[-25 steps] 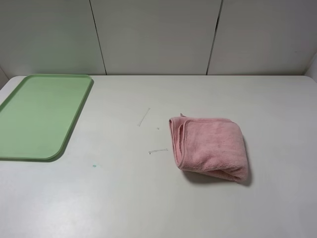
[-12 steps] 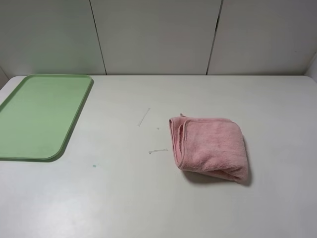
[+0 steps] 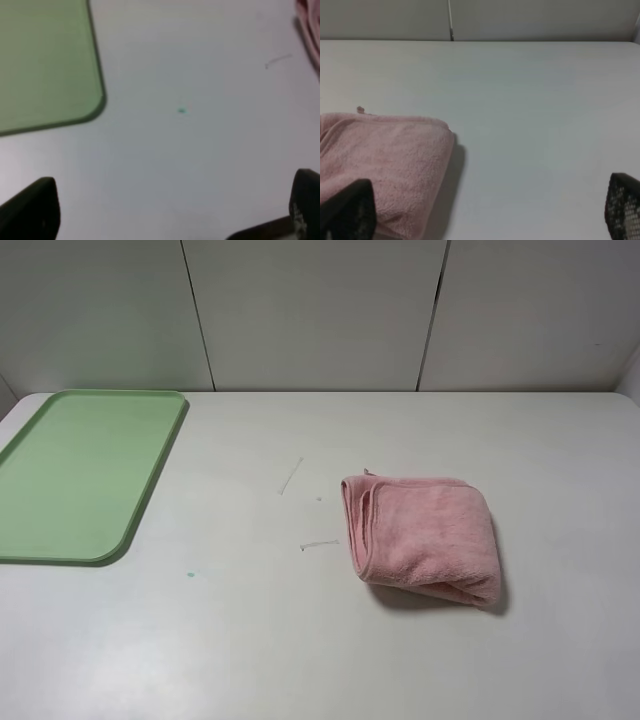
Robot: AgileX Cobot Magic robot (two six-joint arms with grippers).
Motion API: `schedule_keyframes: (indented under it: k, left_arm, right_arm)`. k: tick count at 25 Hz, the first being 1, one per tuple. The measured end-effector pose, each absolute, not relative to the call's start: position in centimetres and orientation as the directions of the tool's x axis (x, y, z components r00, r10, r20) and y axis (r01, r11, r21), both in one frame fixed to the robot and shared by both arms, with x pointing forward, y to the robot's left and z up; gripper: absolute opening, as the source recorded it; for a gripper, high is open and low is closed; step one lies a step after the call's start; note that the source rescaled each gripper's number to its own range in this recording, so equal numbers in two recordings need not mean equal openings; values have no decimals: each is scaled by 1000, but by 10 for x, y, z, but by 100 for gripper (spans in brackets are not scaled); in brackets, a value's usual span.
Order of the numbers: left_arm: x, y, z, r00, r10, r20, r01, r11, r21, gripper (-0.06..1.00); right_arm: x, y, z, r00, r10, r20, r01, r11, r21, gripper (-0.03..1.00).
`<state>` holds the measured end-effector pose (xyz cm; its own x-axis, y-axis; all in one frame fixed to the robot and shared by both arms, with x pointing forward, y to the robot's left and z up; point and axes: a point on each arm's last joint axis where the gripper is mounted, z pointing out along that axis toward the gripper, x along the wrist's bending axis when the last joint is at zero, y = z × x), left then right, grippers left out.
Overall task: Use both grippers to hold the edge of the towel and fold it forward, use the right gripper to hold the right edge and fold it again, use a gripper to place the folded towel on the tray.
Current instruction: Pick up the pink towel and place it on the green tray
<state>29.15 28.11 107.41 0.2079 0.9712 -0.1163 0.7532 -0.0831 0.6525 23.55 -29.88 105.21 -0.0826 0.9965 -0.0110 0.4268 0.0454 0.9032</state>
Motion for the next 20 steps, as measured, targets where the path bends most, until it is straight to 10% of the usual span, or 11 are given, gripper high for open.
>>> schedule_keyframes:
  k: [20]
  left_arm:
    - [418,216,1032,233,881,-412,906,-43,421,90]
  right_arm:
    - [235,-299,1052,-83,997,-11,427,45,903,100]
